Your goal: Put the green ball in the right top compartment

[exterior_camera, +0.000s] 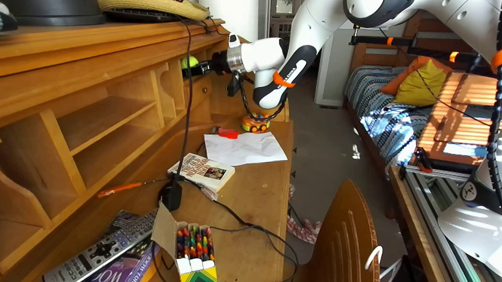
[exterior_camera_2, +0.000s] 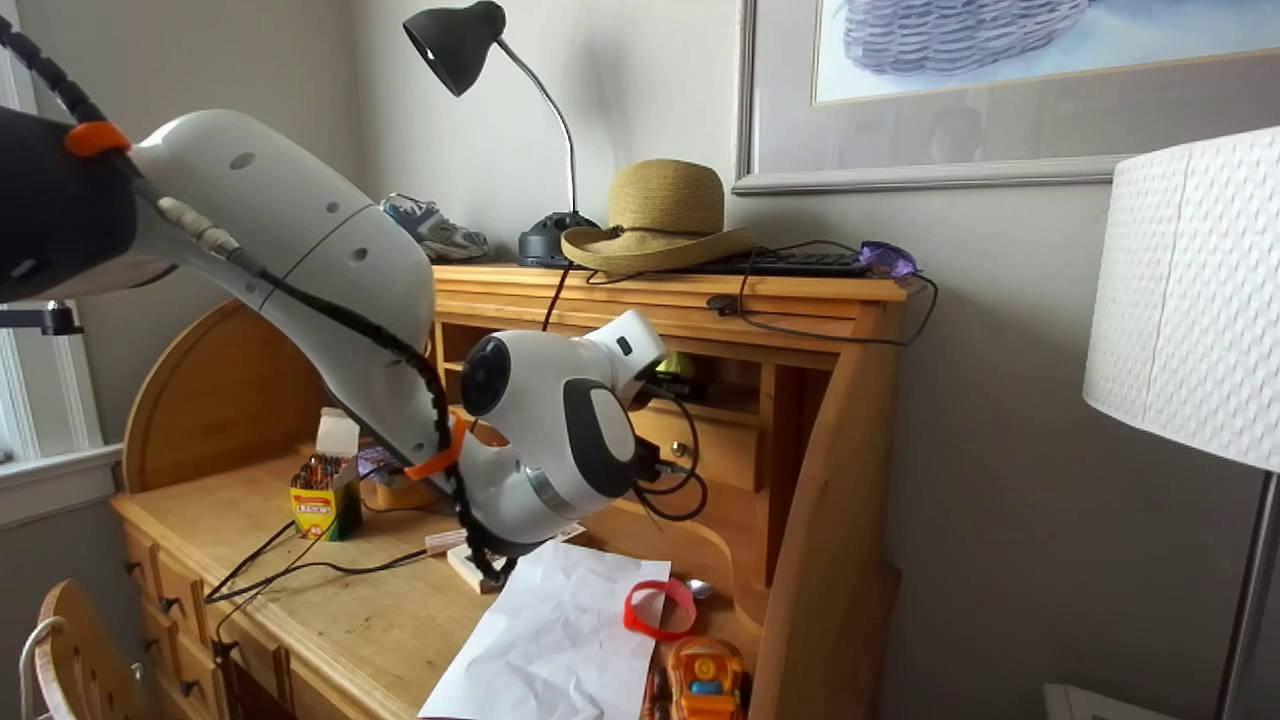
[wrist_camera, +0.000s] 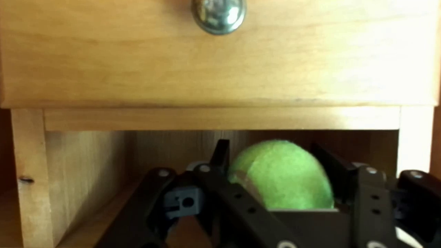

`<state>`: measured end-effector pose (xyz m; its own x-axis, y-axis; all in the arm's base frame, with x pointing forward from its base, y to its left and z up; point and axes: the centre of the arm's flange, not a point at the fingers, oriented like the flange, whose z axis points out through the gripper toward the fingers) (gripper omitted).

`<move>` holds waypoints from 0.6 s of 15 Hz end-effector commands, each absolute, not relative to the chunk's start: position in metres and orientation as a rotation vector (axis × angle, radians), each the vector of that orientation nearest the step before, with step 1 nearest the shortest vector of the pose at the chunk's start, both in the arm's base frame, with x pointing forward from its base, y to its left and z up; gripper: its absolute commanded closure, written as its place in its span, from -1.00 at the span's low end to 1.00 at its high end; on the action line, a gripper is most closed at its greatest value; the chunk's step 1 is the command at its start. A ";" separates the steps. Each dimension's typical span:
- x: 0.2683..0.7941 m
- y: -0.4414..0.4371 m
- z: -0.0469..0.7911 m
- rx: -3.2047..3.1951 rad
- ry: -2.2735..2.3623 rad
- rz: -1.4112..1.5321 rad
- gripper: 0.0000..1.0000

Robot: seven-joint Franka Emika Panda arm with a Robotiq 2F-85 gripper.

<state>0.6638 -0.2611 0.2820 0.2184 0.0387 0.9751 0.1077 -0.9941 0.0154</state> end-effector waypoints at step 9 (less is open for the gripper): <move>0.696 -0.264 0.295 -2.433 -0.165 -1.907 0.26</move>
<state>0.6757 -0.2582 0.2851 0.2368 0.0571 0.9699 0.1001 -0.9944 0.0341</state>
